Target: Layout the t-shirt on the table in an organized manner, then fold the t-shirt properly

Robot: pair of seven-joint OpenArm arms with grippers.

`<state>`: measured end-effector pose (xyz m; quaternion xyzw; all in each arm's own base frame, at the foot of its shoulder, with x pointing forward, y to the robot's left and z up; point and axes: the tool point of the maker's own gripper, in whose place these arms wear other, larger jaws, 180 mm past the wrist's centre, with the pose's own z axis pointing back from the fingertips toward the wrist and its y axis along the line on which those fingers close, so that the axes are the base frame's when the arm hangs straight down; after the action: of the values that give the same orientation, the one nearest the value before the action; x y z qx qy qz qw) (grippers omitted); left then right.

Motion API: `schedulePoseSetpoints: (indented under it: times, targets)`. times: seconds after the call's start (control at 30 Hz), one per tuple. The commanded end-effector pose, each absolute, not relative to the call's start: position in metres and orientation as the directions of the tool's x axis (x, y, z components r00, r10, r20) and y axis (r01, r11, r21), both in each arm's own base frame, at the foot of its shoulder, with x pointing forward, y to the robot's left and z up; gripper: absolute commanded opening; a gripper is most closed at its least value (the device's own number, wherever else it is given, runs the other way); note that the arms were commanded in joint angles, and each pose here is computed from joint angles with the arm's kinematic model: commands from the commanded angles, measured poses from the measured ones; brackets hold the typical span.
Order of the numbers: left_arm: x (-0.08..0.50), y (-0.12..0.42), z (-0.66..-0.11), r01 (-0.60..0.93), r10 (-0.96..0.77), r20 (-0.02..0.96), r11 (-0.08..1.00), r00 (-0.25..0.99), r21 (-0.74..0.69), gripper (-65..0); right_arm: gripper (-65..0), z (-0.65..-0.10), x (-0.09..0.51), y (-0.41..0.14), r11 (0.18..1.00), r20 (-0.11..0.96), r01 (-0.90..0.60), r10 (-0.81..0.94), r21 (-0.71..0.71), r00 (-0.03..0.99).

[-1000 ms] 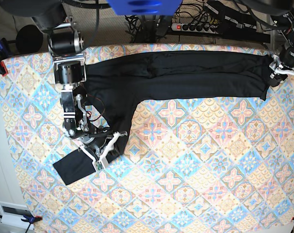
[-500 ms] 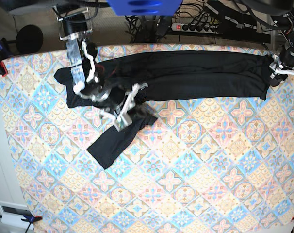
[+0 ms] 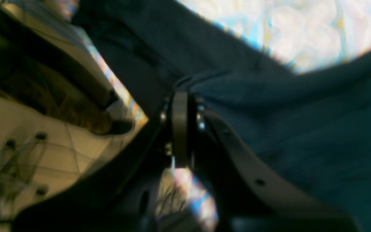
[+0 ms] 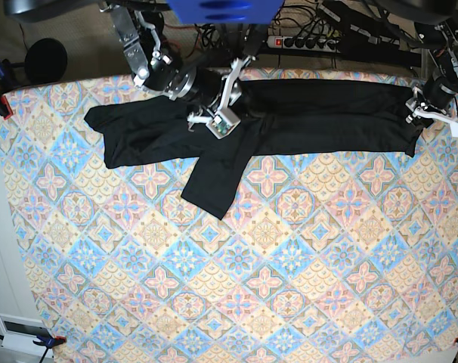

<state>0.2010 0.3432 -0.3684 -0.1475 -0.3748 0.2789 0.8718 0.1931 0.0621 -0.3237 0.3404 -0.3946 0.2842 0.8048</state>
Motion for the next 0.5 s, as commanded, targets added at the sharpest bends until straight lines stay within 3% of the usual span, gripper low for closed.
schedulePoseSetpoints:
  times: [0.0, 0.23, 0.47]
  targets:
    - [0.208, 0.35, -0.355, -0.353, 0.576, 0.61, 0.817, 0.545, -0.456, -40.3, -65.0, -0.315, 0.193, 0.065, 0.592, 0.844, -0.74, 0.176, 0.32, 0.506]
    - [0.222, 0.342, -0.351, -0.321, 0.564, 0.62, 0.824, 0.545, -0.467, -40.3, -64.5, -0.328, 0.188, 0.063, 0.575, 0.811, -0.764, 0.274, 0.293, 0.517]
    - [0.261, 0.313, -0.34, -0.203, 0.5, 0.643, 0.853, 0.58, -0.48, -40.3, -50.8, -0.346, 0.184, 0.045, 0.589, 0.767, -0.774, 0.378, 0.234, 0.519]
